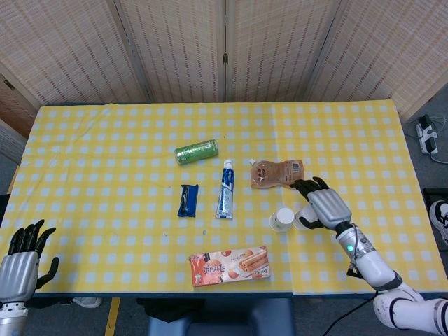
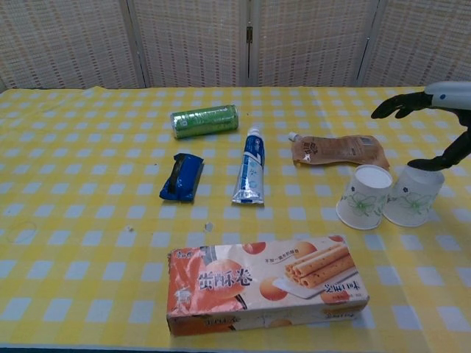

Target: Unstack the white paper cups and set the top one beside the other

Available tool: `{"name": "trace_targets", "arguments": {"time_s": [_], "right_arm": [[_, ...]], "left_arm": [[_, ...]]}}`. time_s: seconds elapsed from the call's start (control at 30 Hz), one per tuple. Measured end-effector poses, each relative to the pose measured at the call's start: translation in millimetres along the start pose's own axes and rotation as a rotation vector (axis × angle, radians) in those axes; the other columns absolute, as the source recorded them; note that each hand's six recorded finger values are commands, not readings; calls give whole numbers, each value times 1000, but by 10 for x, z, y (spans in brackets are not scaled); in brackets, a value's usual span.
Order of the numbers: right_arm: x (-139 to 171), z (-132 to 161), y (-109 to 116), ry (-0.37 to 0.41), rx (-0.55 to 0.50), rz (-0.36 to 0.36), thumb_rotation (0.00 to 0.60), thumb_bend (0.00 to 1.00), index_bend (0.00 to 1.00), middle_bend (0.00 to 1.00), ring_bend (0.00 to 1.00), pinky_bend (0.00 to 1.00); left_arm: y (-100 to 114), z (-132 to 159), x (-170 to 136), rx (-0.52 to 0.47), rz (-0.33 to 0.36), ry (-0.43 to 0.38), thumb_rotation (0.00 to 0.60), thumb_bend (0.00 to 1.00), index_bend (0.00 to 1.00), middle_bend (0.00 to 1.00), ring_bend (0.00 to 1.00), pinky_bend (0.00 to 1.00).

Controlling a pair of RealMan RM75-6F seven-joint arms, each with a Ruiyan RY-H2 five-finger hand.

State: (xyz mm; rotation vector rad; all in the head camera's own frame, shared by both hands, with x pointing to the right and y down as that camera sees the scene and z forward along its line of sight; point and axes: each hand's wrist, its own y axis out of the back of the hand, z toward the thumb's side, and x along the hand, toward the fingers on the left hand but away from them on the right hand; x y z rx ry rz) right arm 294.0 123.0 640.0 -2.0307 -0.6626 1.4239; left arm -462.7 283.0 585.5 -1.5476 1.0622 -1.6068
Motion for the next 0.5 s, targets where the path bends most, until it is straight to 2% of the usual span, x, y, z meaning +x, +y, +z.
{"name": "trace_targets", "arguments": {"time_s": [0.13, 0.27, 0.5], "right_arm": [[262, -195, 172, -35, 8, -103, 600, 370, 159, 58, 81, 19], [654, -447, 268, -85, 5, -210, 600, 370, 131, 7, 52, 12], [1366, -798, 207, -153, -40, -333, 600, 371, 92, 0, 22, 2]], "left_arm": [[16, 23, 5, -6, 15, -10, 600, 492, 208, 70, 48, 0], [33, 69, 20, -7, 24, -27, 600, 492, 207, 70, 48, 0], [96, 201, 47, -7, 45, -67, 600, 493, 206, 70, 48, 0]]}}
